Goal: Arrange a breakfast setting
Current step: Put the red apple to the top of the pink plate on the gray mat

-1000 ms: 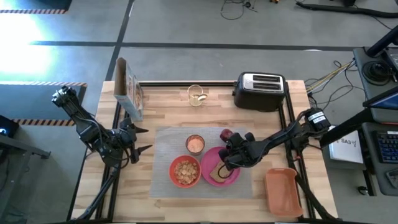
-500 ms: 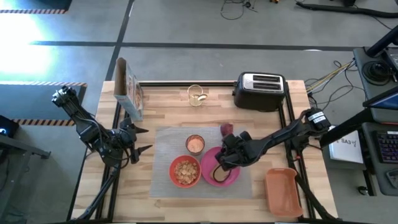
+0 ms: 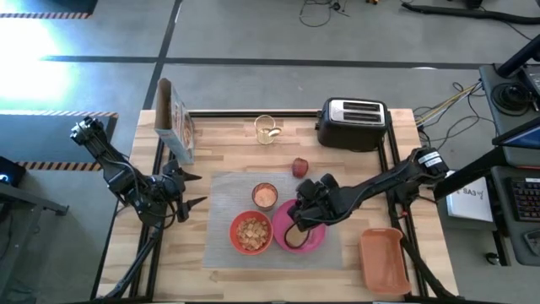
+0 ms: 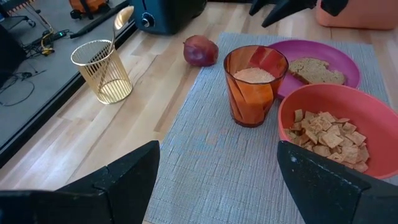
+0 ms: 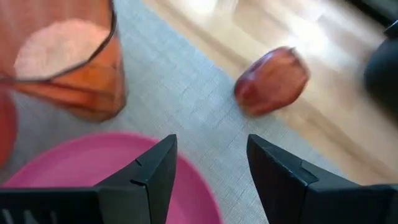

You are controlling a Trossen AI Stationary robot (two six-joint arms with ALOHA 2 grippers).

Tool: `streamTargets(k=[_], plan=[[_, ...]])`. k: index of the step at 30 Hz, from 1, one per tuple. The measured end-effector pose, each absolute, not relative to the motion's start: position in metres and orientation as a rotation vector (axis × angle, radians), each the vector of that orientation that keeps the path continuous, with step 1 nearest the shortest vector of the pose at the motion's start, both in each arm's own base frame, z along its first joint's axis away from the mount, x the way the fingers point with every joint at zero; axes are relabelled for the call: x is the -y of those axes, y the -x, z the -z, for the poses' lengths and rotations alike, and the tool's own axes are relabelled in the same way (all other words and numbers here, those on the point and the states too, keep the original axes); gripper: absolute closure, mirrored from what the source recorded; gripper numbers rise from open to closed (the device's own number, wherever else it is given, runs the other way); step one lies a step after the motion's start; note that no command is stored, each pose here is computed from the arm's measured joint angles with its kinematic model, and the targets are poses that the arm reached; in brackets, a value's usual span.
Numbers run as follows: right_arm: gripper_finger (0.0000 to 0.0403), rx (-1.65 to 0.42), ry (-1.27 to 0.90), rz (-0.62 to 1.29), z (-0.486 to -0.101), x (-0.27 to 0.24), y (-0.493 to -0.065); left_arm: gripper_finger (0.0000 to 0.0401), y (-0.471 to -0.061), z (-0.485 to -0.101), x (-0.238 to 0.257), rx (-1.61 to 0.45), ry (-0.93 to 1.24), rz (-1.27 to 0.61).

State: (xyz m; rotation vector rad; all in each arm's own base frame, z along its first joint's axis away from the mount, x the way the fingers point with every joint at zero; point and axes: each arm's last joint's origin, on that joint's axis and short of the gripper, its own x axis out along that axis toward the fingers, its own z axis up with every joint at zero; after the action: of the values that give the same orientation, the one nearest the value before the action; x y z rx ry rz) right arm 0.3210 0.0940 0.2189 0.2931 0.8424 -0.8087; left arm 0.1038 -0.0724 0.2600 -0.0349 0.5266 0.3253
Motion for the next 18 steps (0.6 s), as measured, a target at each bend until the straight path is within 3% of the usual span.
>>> streamTargets(k=[6,18], plan=[[0.0218,-0.759,-0.276,0.965,-0.217,-0.067,-0.324,0.0094,-0.105,-0.261,0.073,-0.522,0.022,-0.315],[0.0218,-0.964,-0.6,1.094,-0.201,0.04,-0.324,0.0094,-0.105,-0.261,0.074,-0.53,0.031,-0.302]])
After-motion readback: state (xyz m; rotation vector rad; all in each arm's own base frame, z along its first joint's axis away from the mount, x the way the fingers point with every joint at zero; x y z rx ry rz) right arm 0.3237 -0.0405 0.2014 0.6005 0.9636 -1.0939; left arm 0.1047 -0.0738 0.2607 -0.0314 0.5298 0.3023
